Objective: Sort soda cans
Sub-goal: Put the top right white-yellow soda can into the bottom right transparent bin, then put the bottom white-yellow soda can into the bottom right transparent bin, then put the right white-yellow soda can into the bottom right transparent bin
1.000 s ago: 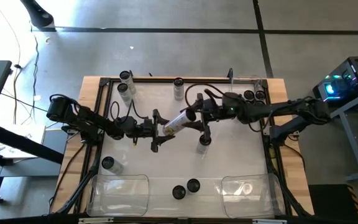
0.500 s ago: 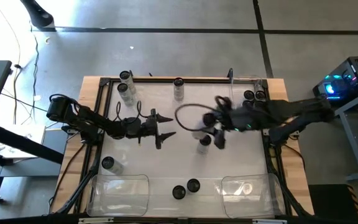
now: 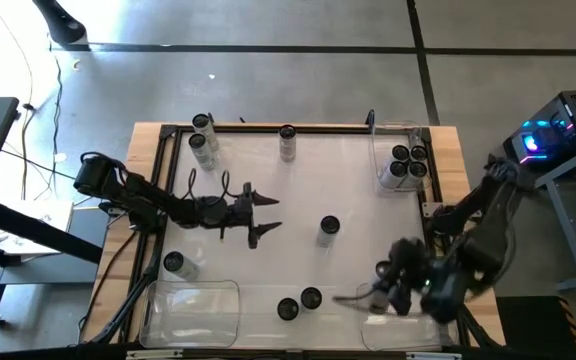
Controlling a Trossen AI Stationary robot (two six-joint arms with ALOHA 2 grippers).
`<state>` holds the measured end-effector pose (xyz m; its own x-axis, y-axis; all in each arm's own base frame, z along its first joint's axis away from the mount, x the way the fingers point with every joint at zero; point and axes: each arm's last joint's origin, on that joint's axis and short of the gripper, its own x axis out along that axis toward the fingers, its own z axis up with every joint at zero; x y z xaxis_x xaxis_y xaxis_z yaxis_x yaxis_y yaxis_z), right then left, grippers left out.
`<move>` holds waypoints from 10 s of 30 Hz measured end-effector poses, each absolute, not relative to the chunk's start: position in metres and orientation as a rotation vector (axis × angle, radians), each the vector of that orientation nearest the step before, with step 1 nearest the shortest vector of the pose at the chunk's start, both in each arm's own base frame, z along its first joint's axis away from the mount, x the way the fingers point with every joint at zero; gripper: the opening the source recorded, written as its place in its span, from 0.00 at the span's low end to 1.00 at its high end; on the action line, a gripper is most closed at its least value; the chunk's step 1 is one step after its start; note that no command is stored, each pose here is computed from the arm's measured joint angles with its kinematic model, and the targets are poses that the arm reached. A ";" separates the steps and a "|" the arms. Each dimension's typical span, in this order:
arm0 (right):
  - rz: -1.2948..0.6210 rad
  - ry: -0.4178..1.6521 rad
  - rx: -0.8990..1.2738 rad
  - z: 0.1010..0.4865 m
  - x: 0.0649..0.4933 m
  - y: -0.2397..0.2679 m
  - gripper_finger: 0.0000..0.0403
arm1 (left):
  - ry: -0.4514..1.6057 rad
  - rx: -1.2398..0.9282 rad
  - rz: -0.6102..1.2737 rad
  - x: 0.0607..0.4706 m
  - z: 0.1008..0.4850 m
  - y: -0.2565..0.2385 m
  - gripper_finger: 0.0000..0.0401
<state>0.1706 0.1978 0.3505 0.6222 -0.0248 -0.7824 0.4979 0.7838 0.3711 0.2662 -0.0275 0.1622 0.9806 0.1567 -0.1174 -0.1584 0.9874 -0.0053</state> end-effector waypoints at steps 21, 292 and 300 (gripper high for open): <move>-0.729 0.877 0.309 0.245 0.199 0.239 0.59 | 0.115 -0.009 0.178 0.264 0.162 -0.038 0.76; -0.159 0.423 -0.079 0.301 0.262 0.006 0.78 | 0.202 -0.065 0.239 0.334 0.171 0.170 0.59; -0.193 0.467 0.004 0.282 0.279 -0.022 0.78 | 0.228 -0.013 0.030 0.358 0.180 0.098 0.59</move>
<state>0.2793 -0.0222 0.2825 0.8750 -0.1843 -0.4477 0.1862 0.9817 -0.0401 0.3578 0.0977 0.1801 0.9737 0.0284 -0.2259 -0.0313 0.9995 -0.0094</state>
